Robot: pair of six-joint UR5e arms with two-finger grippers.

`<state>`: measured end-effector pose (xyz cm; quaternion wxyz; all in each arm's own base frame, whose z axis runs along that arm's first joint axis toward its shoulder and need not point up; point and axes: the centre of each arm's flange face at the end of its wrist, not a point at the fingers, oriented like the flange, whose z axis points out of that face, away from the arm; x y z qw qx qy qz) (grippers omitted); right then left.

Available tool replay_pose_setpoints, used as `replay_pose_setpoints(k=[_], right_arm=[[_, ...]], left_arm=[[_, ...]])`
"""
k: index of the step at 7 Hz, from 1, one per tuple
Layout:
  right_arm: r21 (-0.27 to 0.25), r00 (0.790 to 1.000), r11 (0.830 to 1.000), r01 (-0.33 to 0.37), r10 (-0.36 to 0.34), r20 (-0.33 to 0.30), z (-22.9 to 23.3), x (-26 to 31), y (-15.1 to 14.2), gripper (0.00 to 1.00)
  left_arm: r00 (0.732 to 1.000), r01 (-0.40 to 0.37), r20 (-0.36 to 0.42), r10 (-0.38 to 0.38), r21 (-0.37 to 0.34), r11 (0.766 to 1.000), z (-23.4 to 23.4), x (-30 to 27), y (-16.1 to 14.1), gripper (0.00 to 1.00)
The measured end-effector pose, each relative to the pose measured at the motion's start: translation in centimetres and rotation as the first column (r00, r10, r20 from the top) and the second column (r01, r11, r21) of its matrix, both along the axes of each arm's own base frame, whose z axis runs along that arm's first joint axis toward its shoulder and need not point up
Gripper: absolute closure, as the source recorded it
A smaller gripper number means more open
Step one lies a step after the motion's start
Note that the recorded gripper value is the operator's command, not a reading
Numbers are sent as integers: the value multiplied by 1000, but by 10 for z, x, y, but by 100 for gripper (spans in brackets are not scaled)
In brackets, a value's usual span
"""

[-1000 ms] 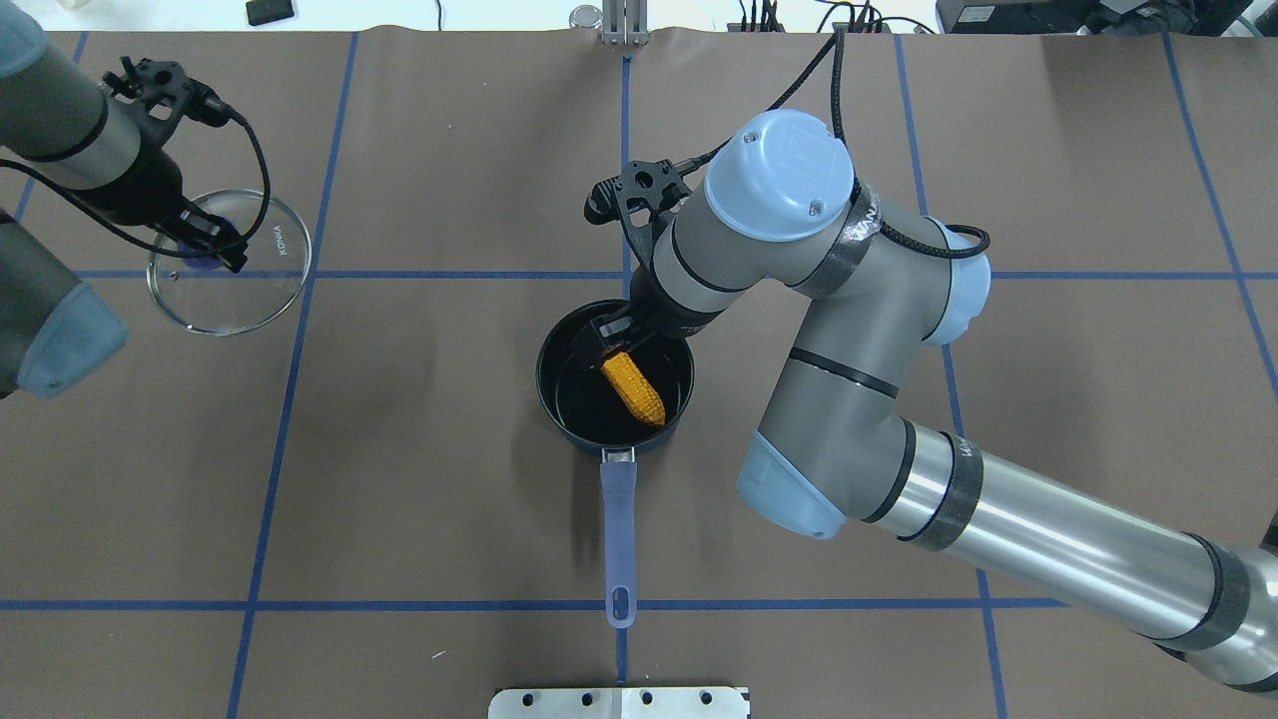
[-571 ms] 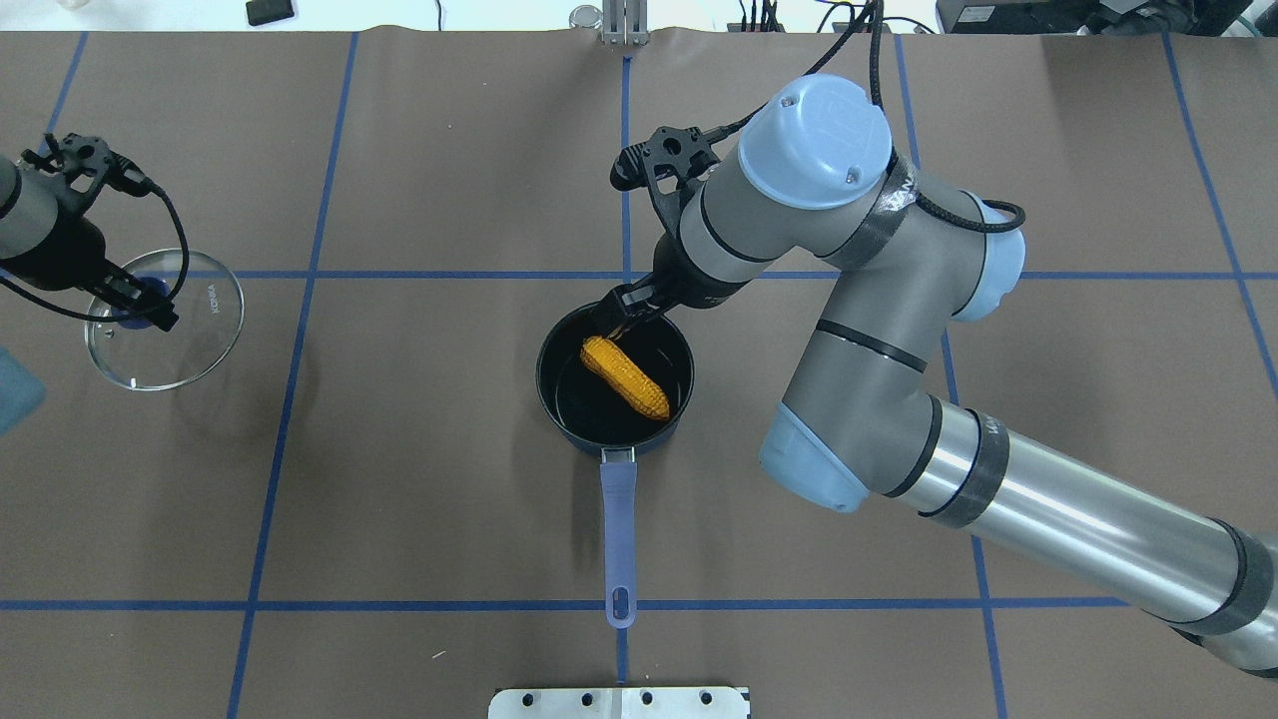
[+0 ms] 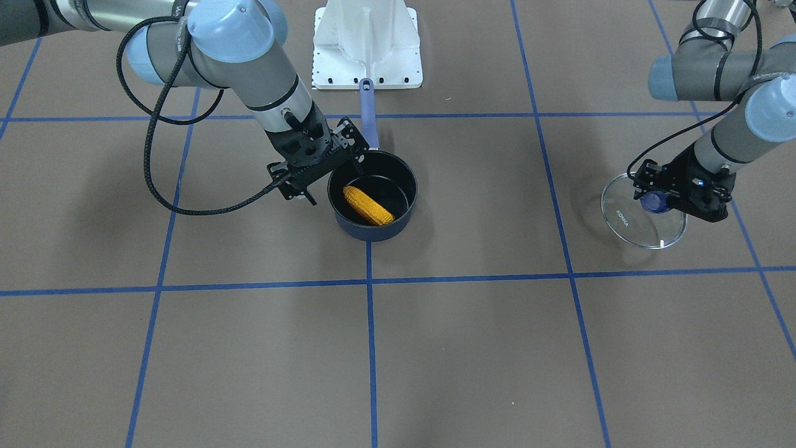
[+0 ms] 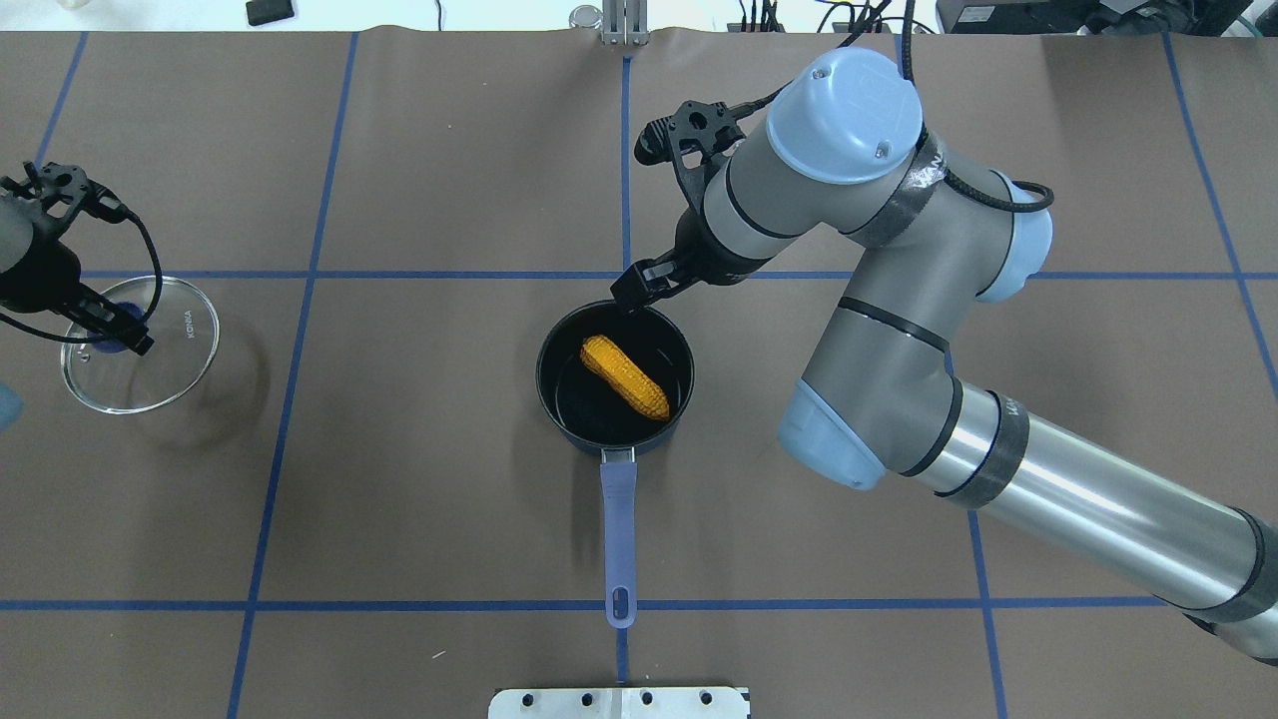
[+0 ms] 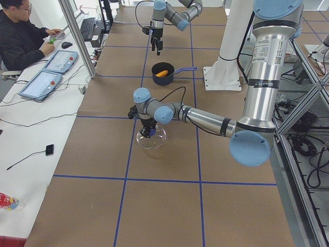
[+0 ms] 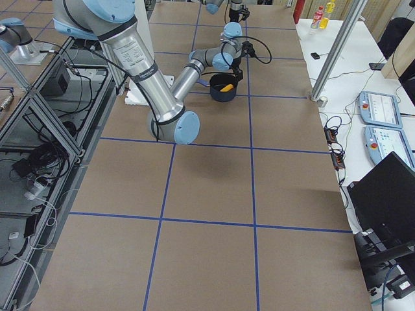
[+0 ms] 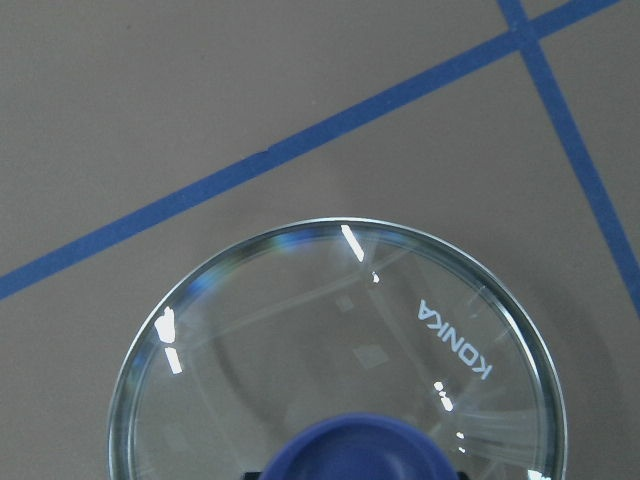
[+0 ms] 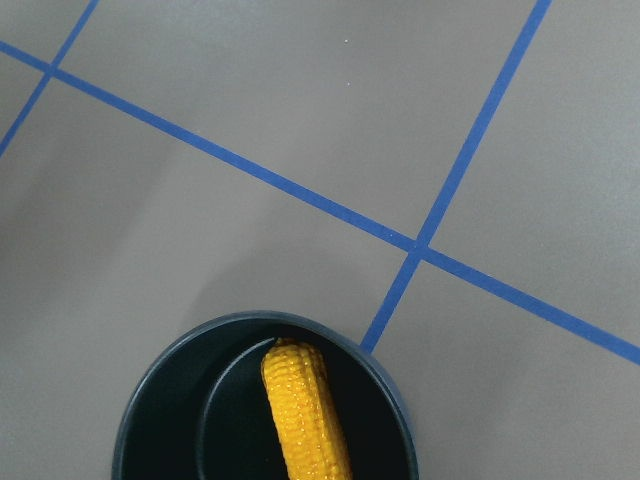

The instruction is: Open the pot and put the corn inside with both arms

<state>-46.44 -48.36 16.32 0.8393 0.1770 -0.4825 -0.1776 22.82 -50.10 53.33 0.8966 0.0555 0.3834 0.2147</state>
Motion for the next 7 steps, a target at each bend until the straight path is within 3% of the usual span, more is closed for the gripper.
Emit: replay_pose_setpoints(k=[5,6,7], right_arm=[[-9,1000,1000,-9,8,-14,12,4,-5,0],[-10,1000,1000,-12,12,-16,13,6,-6,0],[-10,1000,1000,-14,14,-16,13,7,-7,0]], left_arm=[[1000,-4,7,4,-28,1000,10,7,-4,37],[1000,-5,8,5,-30,1000,12,7,-4,30],[1000,-6,9,6,-31,1000,13,8,-5,16]])
